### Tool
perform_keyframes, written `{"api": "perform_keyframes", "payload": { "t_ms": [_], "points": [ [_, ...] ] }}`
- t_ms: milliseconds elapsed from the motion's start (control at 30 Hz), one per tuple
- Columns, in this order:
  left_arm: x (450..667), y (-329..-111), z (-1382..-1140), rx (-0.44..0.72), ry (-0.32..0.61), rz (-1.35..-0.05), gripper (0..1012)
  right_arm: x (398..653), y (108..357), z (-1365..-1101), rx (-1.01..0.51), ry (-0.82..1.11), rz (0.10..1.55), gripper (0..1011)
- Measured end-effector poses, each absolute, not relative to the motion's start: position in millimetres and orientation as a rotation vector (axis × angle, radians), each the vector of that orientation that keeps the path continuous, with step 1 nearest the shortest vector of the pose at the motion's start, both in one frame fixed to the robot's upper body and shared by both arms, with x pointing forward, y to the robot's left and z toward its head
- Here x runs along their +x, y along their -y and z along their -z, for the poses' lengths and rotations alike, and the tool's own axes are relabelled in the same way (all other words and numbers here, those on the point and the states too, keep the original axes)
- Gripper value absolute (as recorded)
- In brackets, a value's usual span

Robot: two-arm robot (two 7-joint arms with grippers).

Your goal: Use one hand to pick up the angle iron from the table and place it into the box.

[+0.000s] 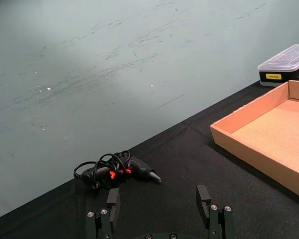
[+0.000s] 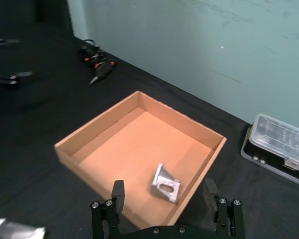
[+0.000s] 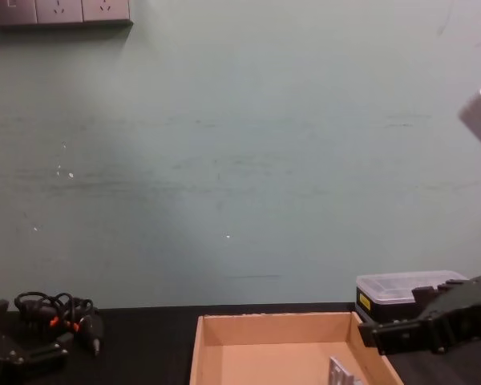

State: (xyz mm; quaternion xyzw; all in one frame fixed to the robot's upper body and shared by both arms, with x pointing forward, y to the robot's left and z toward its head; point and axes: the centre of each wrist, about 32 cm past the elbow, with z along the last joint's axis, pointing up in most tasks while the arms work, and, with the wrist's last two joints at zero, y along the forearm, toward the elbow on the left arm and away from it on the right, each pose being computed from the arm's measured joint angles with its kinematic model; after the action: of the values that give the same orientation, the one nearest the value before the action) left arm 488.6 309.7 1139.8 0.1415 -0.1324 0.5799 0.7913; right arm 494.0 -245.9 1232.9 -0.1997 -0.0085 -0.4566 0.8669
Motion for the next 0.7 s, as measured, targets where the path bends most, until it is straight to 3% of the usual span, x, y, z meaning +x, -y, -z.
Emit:
{"api": "perform_keyframes", "payload": {
  "t_ms": [400,700],
  "points": [
    [489,-310,-1140,0.304,0.285,-1.248,1000,460,258,-1236,-0.454,0.133,0.818,1000],
    [489,-310,-1140,0.304,0.285,-1.248,1000,434,260,-1243,-0.457,0.11,0.768,1000]
  ]
}}
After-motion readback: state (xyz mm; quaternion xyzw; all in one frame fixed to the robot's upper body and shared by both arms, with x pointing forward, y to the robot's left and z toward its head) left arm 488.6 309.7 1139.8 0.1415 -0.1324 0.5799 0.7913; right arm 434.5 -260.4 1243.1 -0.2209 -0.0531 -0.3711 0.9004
